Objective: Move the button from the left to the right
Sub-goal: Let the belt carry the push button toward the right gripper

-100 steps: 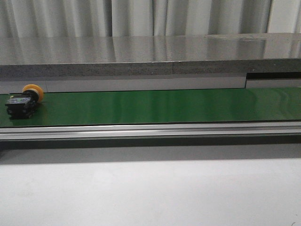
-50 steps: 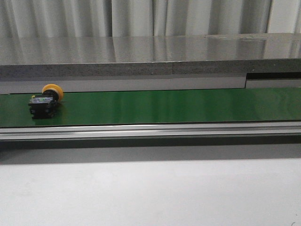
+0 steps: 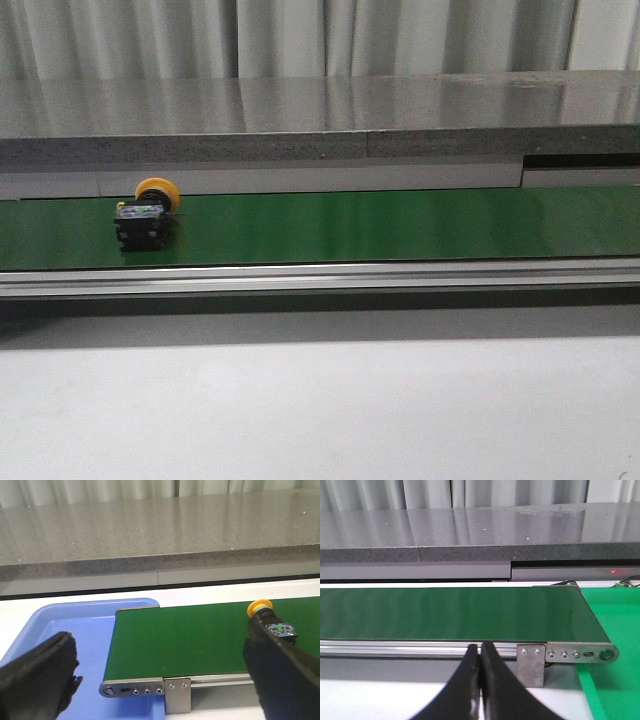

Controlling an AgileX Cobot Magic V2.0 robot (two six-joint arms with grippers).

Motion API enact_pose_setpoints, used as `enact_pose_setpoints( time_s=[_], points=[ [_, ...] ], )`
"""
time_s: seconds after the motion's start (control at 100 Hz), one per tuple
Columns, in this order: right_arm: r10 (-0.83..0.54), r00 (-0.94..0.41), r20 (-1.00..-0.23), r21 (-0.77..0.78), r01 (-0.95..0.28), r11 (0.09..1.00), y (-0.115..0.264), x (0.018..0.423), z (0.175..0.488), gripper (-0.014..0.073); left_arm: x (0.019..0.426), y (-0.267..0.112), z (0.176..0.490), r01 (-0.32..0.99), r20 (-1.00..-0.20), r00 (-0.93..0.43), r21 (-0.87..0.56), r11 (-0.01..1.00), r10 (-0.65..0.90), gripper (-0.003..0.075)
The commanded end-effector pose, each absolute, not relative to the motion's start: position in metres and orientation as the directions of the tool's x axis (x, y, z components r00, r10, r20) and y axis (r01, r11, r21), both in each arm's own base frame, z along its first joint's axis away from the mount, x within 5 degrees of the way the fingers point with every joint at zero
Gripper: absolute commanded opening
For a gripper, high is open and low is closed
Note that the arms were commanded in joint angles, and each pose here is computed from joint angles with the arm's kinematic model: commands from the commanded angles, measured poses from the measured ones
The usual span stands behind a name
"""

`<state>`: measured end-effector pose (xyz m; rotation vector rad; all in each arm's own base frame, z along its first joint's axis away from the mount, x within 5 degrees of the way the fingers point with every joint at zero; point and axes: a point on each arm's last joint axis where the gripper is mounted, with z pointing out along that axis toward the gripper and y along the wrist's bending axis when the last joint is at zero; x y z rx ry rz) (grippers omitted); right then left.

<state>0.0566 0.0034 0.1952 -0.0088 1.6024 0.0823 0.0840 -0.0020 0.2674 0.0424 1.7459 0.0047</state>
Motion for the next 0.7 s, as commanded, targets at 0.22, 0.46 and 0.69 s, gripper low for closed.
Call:
enact_pose_setpoints(
  time_s=[0.22, 0.46, 0.69],
  points=[
    [0.044, 0.081, -0.996, 0.039, -0.062, 0.997, 0.0032, 0.0545, 0.2093, -0.0068, 0.0853, -0.0015, 0.2841, 0.016, -0.998, -0.067, 0.012, 1.000, 0.013, 0.0351],
    [0.044, 0.081, -0.996, 0.039, -0.062, 0.997, 0.0032, 0.0545, 0.2093, -0.0068, 0.0853, -0.0015, 0.2841, 0.016, -0.998, -0.067, 0.012, 1.000, 0.013, -0.0019],
    [0.044, 0.081, -0.996, 0.039, -0.062, 0.997, 0.0032, 0.0545, 0.2093, -0.0068, 0.0853, -0.0015, 0.2841, 0.016, -0.998, -0.067, 0.012, 1.000, 0.013, -0.0021]
  ],
)
